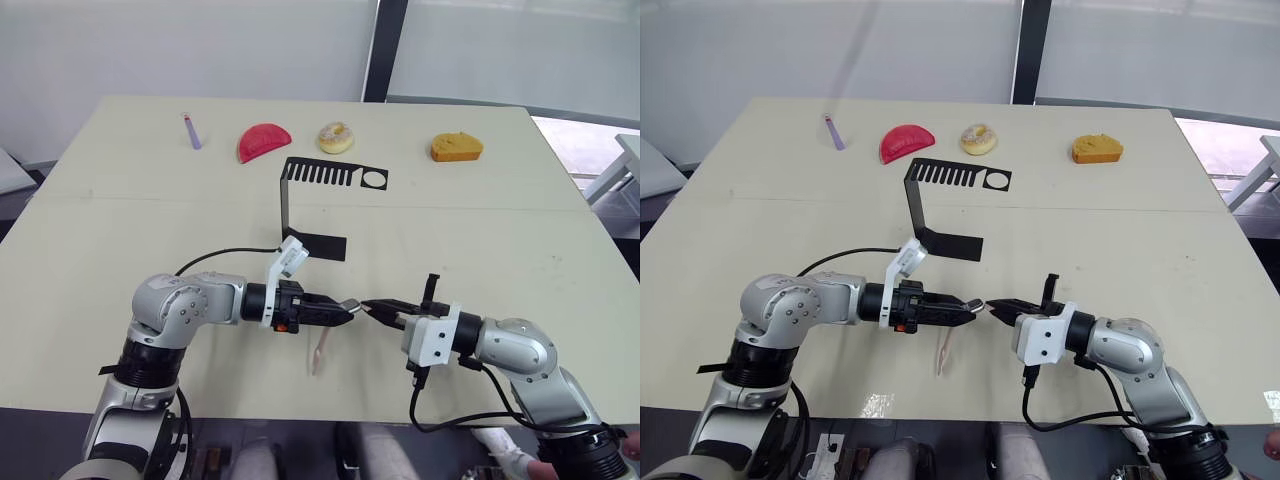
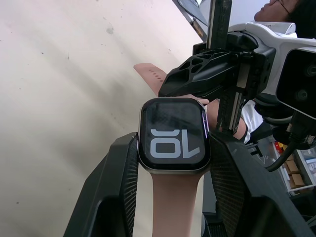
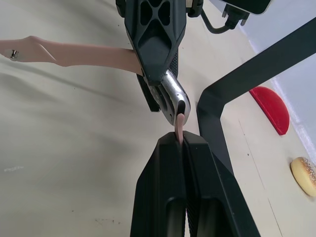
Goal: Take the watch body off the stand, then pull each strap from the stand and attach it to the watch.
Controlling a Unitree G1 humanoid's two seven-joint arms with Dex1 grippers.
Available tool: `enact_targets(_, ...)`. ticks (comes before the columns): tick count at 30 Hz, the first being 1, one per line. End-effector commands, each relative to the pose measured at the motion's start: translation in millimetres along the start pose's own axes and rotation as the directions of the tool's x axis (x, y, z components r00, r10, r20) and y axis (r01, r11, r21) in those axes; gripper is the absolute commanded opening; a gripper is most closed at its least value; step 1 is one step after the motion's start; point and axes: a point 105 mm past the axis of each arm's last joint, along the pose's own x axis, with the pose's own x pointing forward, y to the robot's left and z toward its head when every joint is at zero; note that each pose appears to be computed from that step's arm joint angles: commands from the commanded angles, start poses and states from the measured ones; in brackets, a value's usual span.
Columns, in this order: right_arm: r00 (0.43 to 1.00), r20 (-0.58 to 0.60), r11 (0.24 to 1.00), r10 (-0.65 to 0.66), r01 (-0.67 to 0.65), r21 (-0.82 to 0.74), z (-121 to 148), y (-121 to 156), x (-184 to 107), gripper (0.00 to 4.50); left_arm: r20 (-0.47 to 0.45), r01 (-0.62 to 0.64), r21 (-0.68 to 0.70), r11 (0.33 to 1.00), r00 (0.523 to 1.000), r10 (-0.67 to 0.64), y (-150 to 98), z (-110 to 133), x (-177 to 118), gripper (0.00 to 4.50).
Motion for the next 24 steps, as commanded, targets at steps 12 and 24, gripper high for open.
enact_targets(12,0.997,0.079,0.999,-0.022,0.025,-0.034,18.3,-3.2,9.4,0.00,-0.030,0.133,0.076,0.988,0.991,-0.131,-29.5,3.9,18.2,1.61)
enact_targets(24,0.997,0.076,0.999,-0.020,0.023,-0.039,18.2,-3.9,11.2,0.00,-0.035,0.128,0.071,0.989,0.991,-0.126,-29.1,2.4,19.2,1.61)
